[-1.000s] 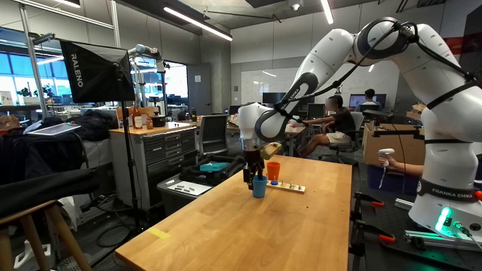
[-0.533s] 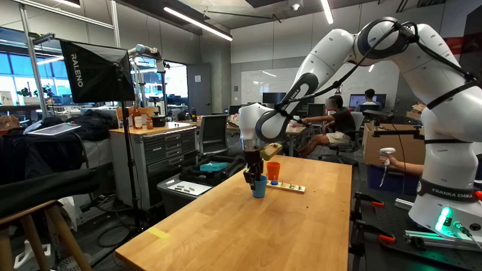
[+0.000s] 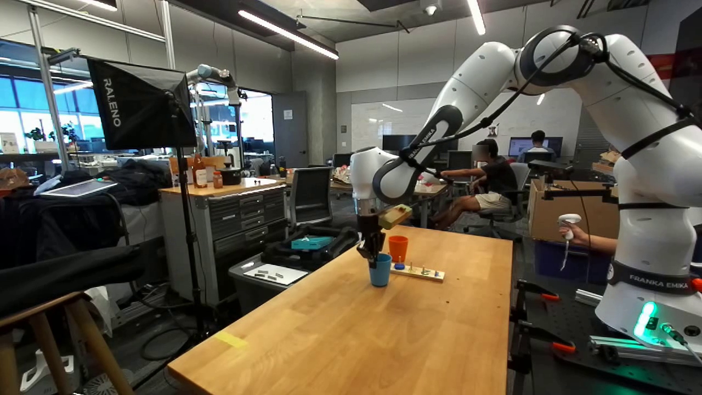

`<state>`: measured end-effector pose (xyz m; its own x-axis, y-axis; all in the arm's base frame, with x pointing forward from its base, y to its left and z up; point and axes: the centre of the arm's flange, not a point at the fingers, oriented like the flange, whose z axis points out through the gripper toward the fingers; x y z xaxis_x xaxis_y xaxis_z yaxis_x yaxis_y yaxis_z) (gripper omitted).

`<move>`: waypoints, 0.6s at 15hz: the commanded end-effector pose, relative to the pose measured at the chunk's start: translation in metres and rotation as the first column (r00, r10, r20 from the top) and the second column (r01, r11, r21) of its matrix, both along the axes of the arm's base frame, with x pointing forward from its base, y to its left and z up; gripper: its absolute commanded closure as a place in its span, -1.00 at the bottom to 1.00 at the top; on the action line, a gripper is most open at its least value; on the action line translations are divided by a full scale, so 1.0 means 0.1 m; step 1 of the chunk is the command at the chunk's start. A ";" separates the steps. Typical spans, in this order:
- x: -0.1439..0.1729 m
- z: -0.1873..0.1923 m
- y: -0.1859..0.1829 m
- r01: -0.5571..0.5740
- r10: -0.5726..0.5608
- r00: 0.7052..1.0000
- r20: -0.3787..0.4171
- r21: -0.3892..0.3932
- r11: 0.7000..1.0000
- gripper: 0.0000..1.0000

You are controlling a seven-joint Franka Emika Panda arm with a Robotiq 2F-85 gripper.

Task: Put the blue cup in the orange cup

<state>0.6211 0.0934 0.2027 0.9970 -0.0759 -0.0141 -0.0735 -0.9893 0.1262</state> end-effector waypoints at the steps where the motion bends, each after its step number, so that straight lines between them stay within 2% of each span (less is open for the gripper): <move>1: 0.08 0.19 -0.15 0.066 -0.066 0.998 0.019 0.010 0.998 0.98; 4: 0.25 0.59 -0.11 0.059 -0.060 0.994 0.090 0.011 0.998 0.98; 6: 0.39 0.99 -0.11 0.057 -0.058 0.985 0.160 0.011 0.998 0.98; 9: 0.62 1.46 -0.33 0.091 -0.088 0.968 0.234 0.001 0.996 0.98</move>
